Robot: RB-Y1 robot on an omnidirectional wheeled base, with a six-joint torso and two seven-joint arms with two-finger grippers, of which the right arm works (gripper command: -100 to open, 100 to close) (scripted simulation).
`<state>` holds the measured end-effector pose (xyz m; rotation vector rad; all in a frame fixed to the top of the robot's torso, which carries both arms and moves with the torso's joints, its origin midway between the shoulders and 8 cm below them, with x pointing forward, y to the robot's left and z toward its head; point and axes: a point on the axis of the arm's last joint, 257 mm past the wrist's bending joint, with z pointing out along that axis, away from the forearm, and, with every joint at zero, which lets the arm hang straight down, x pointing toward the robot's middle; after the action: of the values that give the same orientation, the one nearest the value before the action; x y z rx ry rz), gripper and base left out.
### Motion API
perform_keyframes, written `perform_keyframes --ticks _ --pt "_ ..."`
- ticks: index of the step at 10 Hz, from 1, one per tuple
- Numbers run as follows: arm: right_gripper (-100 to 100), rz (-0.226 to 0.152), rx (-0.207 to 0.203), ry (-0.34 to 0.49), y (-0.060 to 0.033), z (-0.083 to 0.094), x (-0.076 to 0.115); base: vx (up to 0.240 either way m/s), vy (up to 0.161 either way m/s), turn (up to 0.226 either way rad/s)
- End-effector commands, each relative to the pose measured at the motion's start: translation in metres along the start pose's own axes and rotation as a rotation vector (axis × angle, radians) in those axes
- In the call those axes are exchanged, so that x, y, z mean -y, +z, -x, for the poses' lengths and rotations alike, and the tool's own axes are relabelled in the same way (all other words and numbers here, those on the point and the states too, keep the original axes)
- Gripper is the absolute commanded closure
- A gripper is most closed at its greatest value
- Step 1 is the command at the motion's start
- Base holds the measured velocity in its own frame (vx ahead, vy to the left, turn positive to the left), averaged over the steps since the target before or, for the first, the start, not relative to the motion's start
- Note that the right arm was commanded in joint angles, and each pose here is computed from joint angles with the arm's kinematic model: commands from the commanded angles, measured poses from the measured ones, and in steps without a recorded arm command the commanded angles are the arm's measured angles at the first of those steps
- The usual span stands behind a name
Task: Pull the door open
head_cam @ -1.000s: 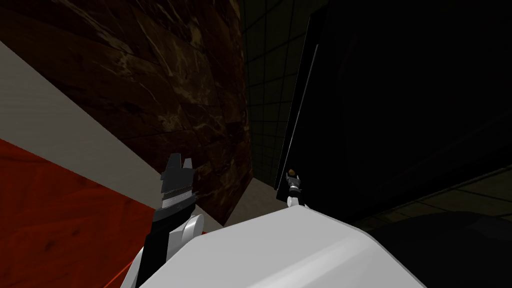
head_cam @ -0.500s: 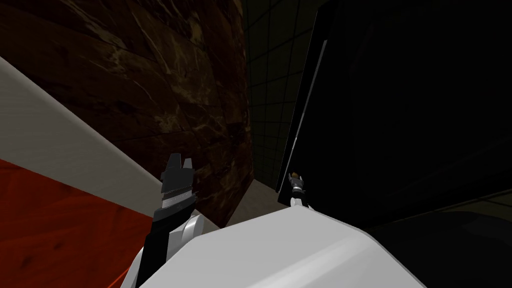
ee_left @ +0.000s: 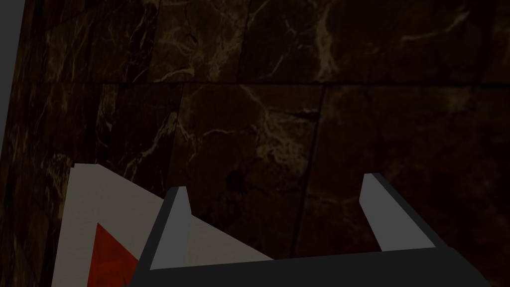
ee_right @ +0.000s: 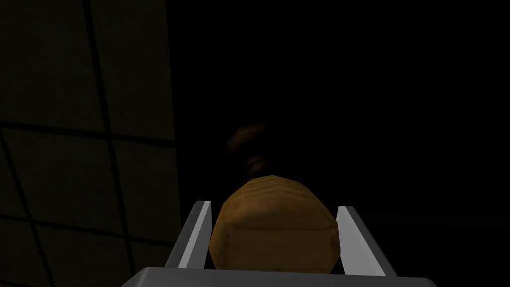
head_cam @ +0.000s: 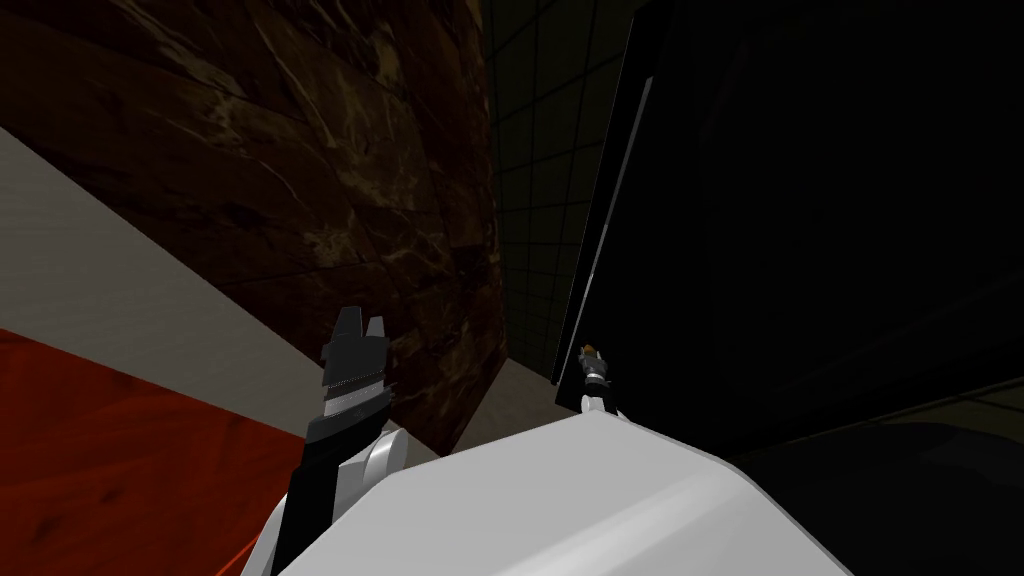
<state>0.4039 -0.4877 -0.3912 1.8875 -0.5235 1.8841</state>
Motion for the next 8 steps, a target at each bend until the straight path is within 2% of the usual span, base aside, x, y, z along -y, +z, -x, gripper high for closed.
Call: perform_keyframes --ticks 1,2,3,5,8 --pt "100 -0.002 0.0 0.002 -0.0003 0.0 0.002 0.0 0.0 0.0" --pt "100 -0.002 0.0 0.002 -0.0003 0.0 0.002 0.0 0.0 0.0" --pt "100 -0.023 -0.001 0.005 0.0 0.0 0.004 -0.137 -0.003 0.113" --pt "100 -0.043 -0.002 0.009 -0.0002 -0.001 0.007 -0.196 -0.019 0.104" --pt "100 -0.099 -0.001 0.02 -0.0015 -0.001 0.017 -0.245 0.007 0.136"
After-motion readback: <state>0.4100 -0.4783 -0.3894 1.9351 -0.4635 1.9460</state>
